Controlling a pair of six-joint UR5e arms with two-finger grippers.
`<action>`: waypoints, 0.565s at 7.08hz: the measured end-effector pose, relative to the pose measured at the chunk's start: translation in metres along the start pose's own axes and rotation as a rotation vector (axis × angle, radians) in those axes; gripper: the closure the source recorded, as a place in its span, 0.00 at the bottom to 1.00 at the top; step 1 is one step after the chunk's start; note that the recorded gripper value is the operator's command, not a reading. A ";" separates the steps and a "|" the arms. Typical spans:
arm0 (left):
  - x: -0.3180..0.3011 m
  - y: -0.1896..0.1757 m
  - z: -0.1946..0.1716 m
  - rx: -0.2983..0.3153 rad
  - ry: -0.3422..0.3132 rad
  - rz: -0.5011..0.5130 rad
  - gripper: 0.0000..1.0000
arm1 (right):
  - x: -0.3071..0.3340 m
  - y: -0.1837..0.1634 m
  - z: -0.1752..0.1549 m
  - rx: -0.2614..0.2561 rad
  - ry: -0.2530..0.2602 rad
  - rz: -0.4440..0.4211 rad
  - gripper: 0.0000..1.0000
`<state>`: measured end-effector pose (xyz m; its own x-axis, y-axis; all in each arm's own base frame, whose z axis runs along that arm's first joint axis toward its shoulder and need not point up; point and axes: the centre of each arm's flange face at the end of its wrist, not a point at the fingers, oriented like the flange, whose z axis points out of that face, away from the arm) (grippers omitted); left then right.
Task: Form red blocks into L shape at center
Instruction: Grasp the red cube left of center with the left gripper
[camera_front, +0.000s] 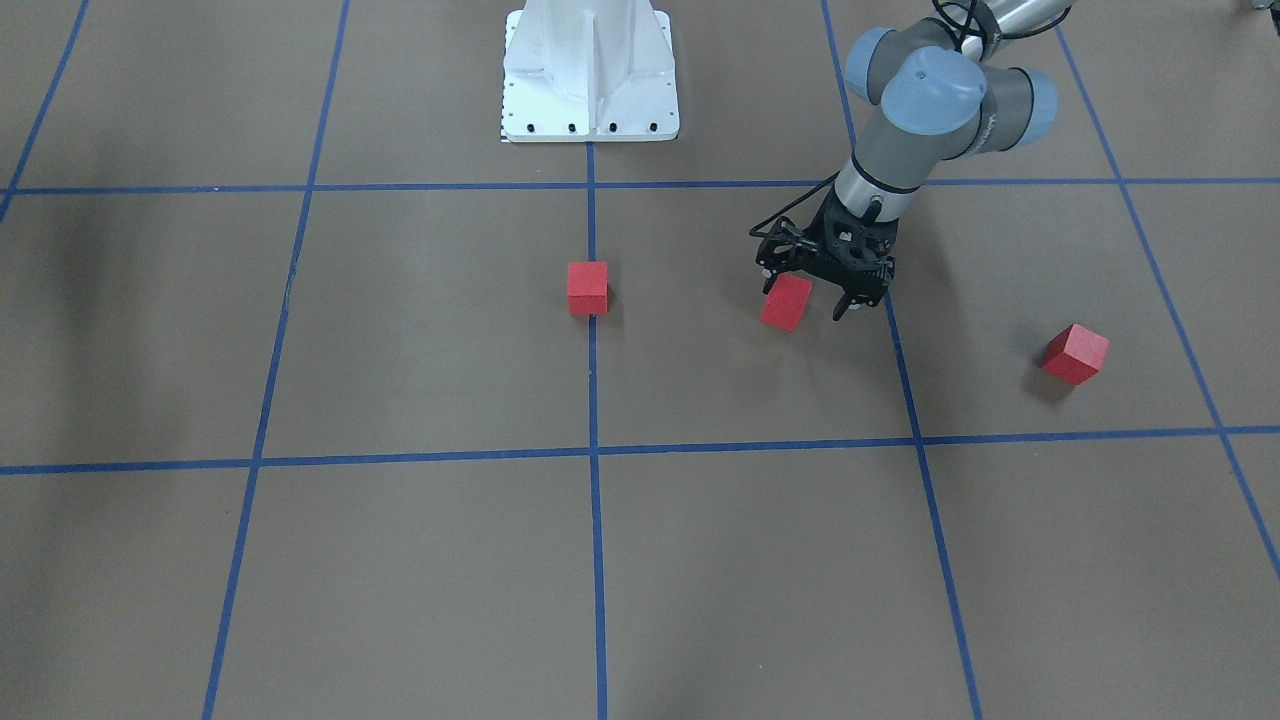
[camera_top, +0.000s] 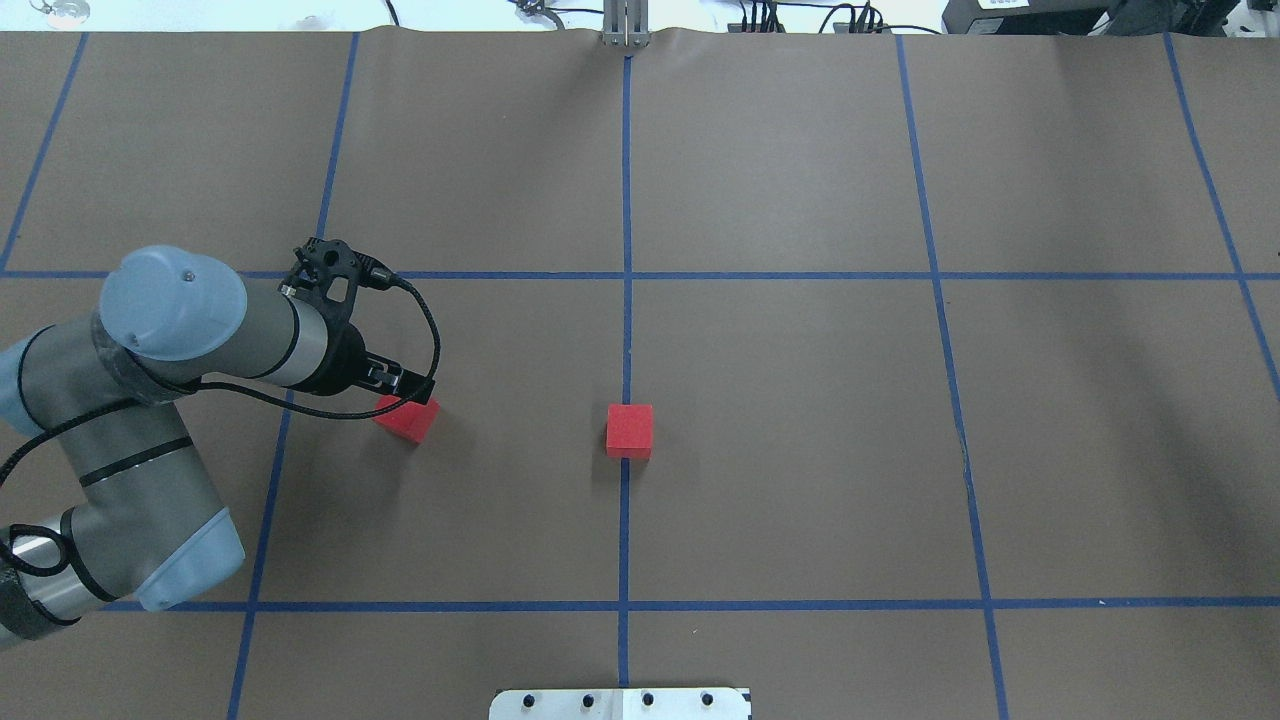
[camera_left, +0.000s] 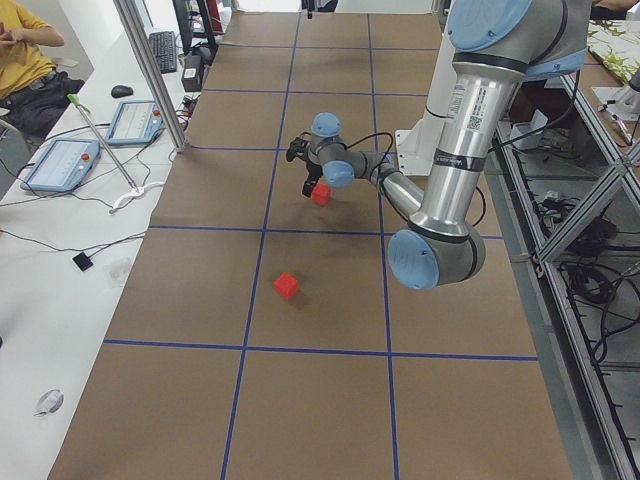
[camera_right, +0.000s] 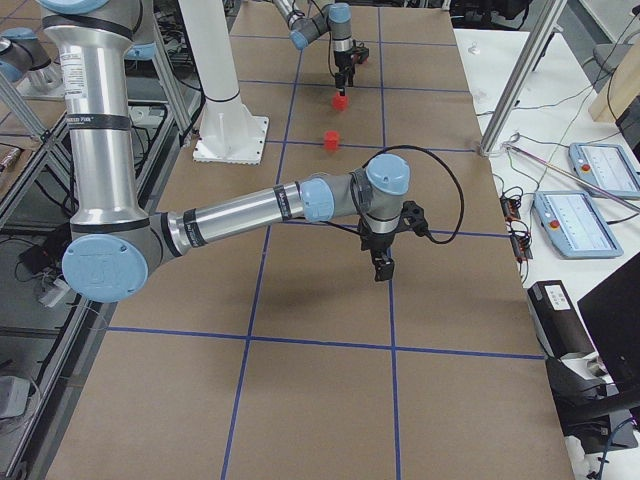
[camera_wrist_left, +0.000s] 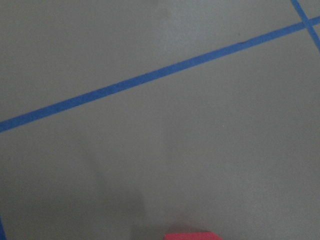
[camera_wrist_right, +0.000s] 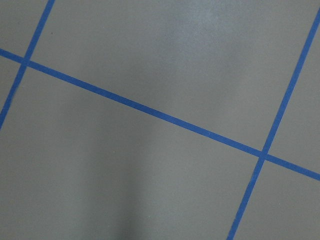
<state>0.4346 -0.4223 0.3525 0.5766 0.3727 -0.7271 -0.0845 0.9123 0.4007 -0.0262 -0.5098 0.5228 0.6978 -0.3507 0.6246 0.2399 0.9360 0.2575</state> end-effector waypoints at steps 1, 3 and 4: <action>0.003 0.004 0.005 -0.016 -0.019 -0.004 0.01 | 0.001 0.001 0.000 -0.001 0.000 0.002 0.01; 0.008 0.011 0.013 -0.046 -0.040 -0.003 0.20 | 0.002 0.002 0.001 -0.002 0.000 0.005 0.01; 0.011 0.014 0.016 -0.051 -0.043 0.001 0.36 | 0.002 0.003 0.001 -0.002 0.000 0.006 0.01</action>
<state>0.4526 -0.4085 0.3591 0.6108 0.3667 -0.7018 -0.1257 0.9200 0.3713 -0.0251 -0.5080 0.5252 0.6994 -0.3451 0.6259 0.2375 0.9381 0.2520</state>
